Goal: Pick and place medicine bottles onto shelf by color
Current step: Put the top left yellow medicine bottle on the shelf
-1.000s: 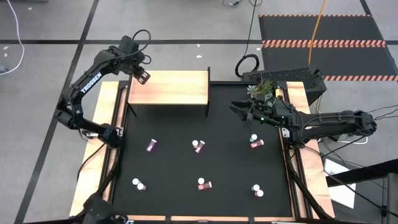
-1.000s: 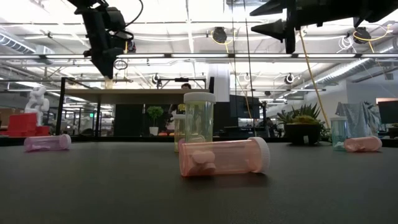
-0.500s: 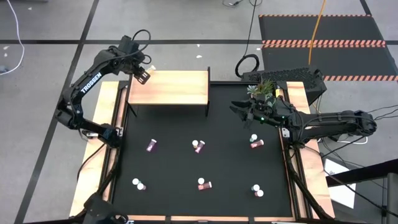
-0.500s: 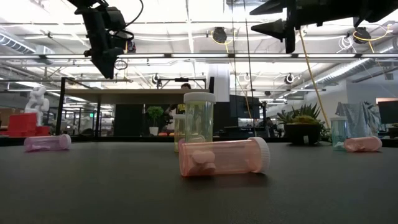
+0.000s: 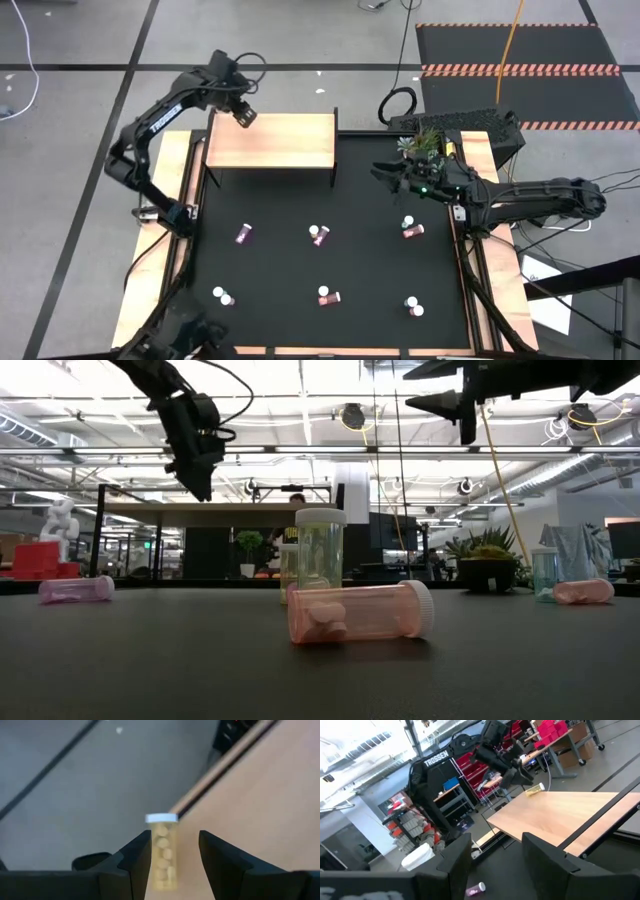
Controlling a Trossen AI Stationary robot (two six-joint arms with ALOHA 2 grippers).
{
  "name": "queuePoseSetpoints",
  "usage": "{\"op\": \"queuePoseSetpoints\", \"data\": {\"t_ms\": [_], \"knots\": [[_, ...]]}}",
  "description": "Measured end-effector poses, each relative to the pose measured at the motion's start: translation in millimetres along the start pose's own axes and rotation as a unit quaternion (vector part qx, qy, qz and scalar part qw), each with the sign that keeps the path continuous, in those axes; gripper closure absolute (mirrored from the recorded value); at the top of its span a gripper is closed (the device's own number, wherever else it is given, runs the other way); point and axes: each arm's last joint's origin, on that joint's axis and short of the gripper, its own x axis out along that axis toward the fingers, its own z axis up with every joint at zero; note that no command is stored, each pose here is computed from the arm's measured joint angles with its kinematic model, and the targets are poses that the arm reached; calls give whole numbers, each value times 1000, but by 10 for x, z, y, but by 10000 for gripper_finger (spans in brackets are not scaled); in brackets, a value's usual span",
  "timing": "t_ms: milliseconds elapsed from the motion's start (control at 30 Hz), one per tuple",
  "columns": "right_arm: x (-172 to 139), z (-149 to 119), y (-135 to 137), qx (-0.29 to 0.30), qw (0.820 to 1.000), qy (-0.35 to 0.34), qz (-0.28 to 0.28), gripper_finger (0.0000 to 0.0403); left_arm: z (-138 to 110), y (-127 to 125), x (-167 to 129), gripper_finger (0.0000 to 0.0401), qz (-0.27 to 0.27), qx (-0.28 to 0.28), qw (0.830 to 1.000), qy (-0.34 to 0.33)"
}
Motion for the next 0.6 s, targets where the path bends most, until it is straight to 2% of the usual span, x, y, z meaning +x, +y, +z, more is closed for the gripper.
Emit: {"op": "queuePoseSetpoints", "data": {"t_ms": [100,233,400,600], "knots": [[-7,7,3,0,1000,-2,1,234,52,19,21,227,-7,11,1000,19],[-8,7,2,0,1000,-1,1,234,162,79,-14,214,-2,9,1000,7],[-8,2,-2,0,1000,2,-1,234,132,144,208,210,-16,2,998,61],[-8,3,-2,4,1000,1,-2,234,117,127,277,210,-34,13,996,78]]}}
